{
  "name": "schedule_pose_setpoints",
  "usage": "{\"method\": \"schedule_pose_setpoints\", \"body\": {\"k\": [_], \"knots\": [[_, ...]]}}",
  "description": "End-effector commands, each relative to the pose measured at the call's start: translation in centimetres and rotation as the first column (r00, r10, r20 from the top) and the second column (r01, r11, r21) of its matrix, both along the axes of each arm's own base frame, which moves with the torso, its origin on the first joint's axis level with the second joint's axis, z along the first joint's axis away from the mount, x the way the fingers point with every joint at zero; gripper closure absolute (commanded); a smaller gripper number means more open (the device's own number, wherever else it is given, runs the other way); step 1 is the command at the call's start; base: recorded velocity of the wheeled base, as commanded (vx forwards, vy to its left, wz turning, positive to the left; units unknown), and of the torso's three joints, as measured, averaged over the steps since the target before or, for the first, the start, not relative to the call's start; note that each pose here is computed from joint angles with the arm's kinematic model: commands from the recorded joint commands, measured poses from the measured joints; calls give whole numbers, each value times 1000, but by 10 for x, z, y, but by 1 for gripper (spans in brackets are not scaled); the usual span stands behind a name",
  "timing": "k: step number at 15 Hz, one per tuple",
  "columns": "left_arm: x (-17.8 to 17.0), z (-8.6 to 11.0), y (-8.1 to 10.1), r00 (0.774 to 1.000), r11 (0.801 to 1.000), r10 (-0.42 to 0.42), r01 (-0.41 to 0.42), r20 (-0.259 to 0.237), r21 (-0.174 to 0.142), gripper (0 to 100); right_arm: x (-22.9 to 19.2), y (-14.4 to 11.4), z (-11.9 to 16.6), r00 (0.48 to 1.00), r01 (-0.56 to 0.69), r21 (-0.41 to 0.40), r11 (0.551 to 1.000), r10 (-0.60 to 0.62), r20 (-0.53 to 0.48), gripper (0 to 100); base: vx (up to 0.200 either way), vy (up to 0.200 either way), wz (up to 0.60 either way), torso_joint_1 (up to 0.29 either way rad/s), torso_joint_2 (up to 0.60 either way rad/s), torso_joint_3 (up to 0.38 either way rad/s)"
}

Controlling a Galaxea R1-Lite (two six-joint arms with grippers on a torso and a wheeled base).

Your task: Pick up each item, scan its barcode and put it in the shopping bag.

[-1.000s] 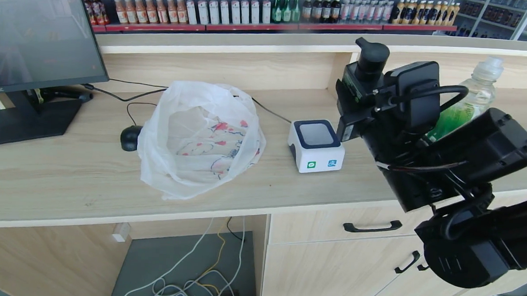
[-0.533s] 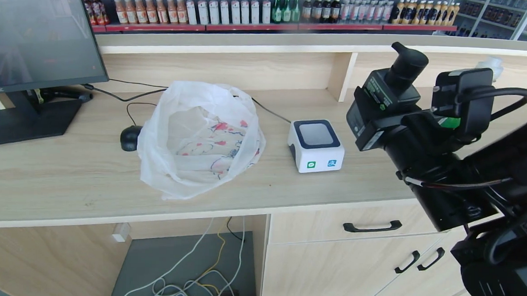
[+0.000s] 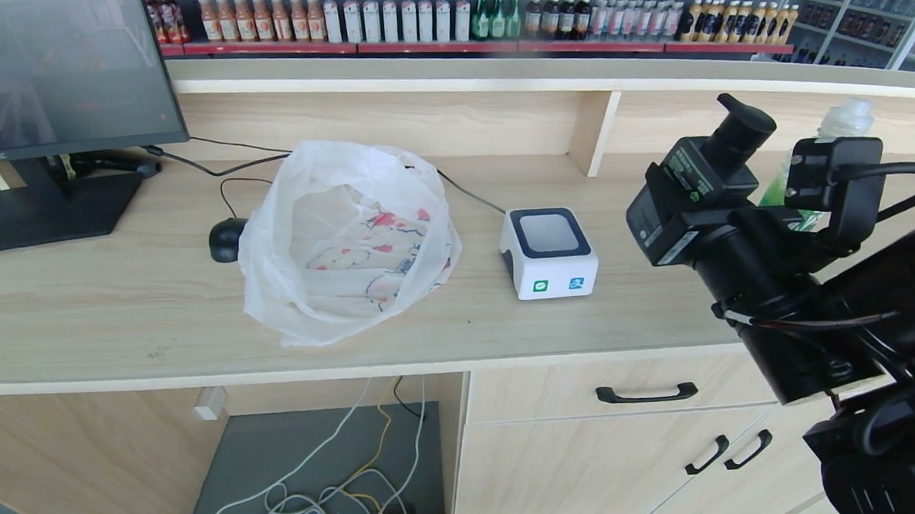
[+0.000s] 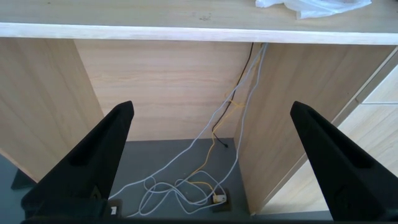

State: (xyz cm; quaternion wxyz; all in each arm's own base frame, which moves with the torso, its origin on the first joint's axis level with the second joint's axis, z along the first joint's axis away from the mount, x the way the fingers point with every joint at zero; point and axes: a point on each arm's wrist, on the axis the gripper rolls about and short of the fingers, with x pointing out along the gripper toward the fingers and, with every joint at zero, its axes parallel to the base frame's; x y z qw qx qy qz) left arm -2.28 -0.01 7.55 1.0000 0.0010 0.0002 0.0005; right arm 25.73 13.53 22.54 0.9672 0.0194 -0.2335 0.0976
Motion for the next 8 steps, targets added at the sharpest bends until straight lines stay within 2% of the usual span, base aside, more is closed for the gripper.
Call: {"method": "schedule_pose_setpoints", "body": {"k": [1, 8], "knots": [[0, 0, 0, 1000, 1000, 0, 0, 0, 0, 0, 8, -9, 4, 999, 41, 22, 999, -42, 14, 100, 0, 200, 0, 2, 2, 2], [0, 0, 0, 1000, 1000, 0, 0, 0, -5, 0, 12, -7, 6, 999, 28, 50, 998, -29, 18, 100, 0, 200, 0, 4, -2, 3]]}}
